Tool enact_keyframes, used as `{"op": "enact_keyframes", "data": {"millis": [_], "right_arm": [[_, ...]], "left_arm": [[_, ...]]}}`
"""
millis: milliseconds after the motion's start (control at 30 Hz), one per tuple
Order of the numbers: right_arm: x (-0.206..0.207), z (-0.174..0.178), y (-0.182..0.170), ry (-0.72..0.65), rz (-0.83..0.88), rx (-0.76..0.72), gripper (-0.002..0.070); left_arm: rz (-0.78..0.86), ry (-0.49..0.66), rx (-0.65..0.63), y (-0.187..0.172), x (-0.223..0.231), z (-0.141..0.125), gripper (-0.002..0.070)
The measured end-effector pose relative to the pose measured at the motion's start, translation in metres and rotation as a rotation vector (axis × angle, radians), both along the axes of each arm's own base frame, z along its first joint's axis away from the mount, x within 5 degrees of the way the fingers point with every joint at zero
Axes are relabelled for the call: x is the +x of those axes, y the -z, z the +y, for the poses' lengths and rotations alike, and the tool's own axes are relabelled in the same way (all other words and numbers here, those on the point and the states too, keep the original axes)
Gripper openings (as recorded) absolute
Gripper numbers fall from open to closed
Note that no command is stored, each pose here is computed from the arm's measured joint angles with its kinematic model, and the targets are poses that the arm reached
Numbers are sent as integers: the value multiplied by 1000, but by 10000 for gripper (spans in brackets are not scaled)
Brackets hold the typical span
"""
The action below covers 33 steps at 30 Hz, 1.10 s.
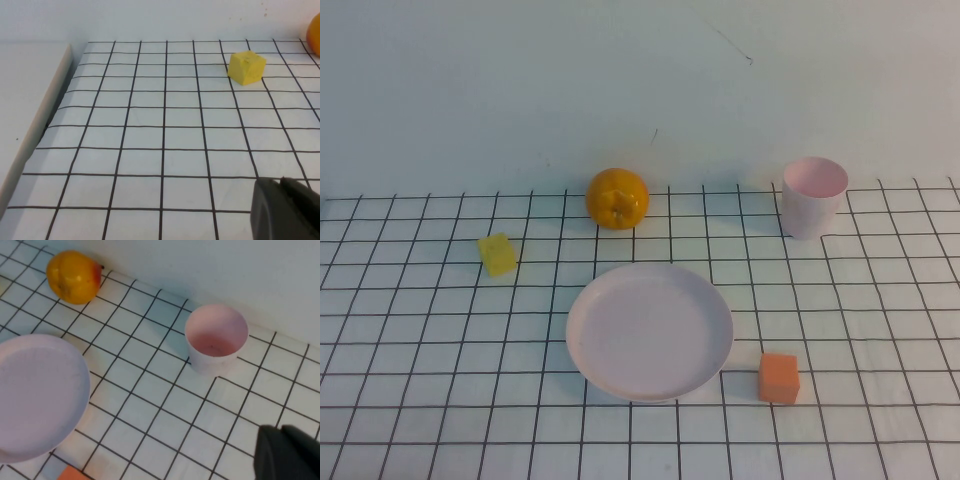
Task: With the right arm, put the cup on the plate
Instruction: Pick up the cup from the table
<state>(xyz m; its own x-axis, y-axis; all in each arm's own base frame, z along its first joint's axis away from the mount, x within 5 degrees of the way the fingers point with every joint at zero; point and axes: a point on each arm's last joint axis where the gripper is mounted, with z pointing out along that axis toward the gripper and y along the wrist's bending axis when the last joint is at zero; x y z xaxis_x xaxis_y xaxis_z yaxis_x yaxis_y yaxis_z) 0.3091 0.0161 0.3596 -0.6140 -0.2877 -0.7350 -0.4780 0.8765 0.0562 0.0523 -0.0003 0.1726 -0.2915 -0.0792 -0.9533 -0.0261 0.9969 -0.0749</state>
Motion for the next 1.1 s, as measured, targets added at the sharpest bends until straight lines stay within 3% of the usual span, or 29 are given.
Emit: {"op": "enact_keyframes", "data": {"millis": [333,433,567,667,1100], "right_arm": [[71,36,44,-173,70,-75,12],[88,54,54,-225,77,-102,118],[112,68,65,-253,74,-114,374],[134,68,74,-209,93,-122,460],[202,65,144,-134,246,-220,470]], "left_arm": [[0,0,0,0,0,0,-4],[0,0,0,0,0,0,-4],[0,0,0,0,0,0,-4],[0,0,0,0,0,0,-4],[0,0,0,0,0,0,-4]]}}
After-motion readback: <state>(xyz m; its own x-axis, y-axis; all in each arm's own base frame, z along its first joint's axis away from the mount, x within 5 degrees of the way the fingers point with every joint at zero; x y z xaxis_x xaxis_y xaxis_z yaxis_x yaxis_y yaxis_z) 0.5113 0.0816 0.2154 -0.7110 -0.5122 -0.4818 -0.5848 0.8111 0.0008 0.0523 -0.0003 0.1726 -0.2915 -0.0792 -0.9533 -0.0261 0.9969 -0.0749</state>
